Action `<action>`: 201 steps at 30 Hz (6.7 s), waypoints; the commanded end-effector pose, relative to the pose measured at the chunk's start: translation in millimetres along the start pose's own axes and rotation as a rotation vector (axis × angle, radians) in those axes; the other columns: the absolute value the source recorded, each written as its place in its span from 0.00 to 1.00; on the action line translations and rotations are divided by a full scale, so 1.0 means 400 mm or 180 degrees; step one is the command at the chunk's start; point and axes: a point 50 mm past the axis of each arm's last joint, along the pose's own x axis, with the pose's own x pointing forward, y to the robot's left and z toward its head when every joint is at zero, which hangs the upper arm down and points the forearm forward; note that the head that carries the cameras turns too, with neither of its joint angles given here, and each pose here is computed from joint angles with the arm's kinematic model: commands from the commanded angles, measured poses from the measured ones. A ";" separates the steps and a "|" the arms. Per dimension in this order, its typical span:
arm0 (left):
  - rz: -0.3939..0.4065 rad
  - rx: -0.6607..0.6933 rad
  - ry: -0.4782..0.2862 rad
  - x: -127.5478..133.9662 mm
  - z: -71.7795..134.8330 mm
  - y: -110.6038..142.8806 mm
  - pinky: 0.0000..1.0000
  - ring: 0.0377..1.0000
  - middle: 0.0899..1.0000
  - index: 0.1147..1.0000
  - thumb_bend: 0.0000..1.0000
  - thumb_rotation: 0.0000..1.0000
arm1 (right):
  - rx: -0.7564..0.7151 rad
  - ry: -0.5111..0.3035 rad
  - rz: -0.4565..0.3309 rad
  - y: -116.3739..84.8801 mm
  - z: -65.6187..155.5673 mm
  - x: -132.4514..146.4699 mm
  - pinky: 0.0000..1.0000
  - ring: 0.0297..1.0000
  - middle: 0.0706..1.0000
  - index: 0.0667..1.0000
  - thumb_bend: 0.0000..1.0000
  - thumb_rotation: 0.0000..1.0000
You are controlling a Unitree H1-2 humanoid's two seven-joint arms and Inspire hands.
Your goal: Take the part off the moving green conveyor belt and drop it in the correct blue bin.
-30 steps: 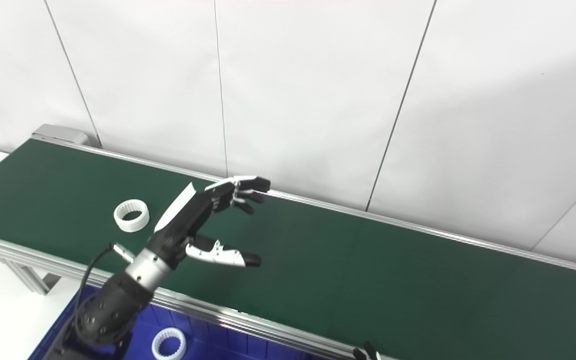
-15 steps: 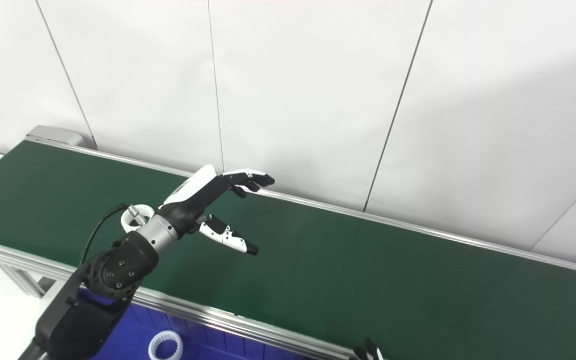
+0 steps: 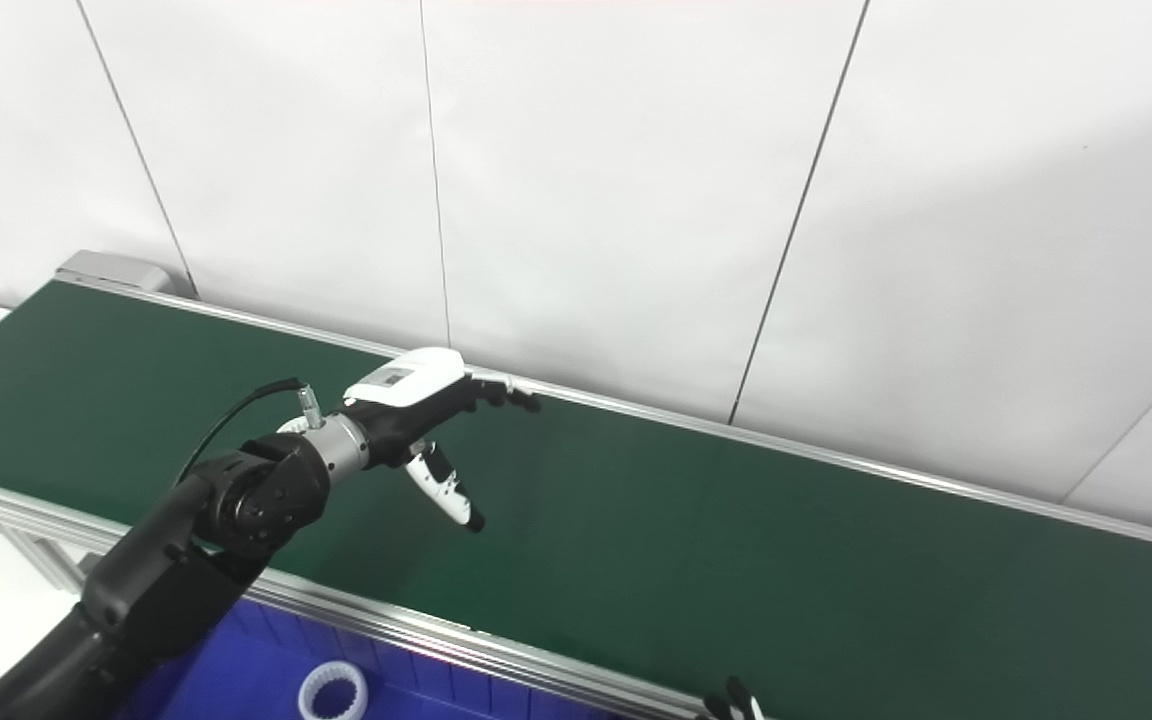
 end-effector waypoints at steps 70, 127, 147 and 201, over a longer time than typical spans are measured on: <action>-0.0013 0.0847 0.0198 0.018 -0.141 -0.056 0.67 0.71 0.74 0.69 0.86 0.00 | 0.0027 -0.0246 -0.0004 0.006 0.028 -0.008 0.76 0.85 0.89 0.95 0.25 0.88; 0.0526 -0.0105 -0.0236 -0.147 0.047 -0.027 0.40 0.38 0.43 0.47 0.48 0.00 | 0.0014 -0.0242 -0.0013 -0.010 0.031 -0.020 0.76 0.84 0.88 0.93 0.30 0.83; 0.0304 -0.0403 -0.0217 -0.314 0.156 -0.023 0.36 0.38 0.43 0.48 0.47 0.00 | -0.0011 -0.0382 0.0000 -0.039 0.071 -0.025 0.76 0.84 0.88 0.93 0.38 0.83; -0.0116 -0.1633 0.0699 -0.461 0.108 -0.237 0.51 0.58 0.55 0.42 0.52 0.02 | -0.0032 -0.0336 0.0016 -0.089 0.147 -0.025 0.74 0.82 0.85 0.91 0.49 0.78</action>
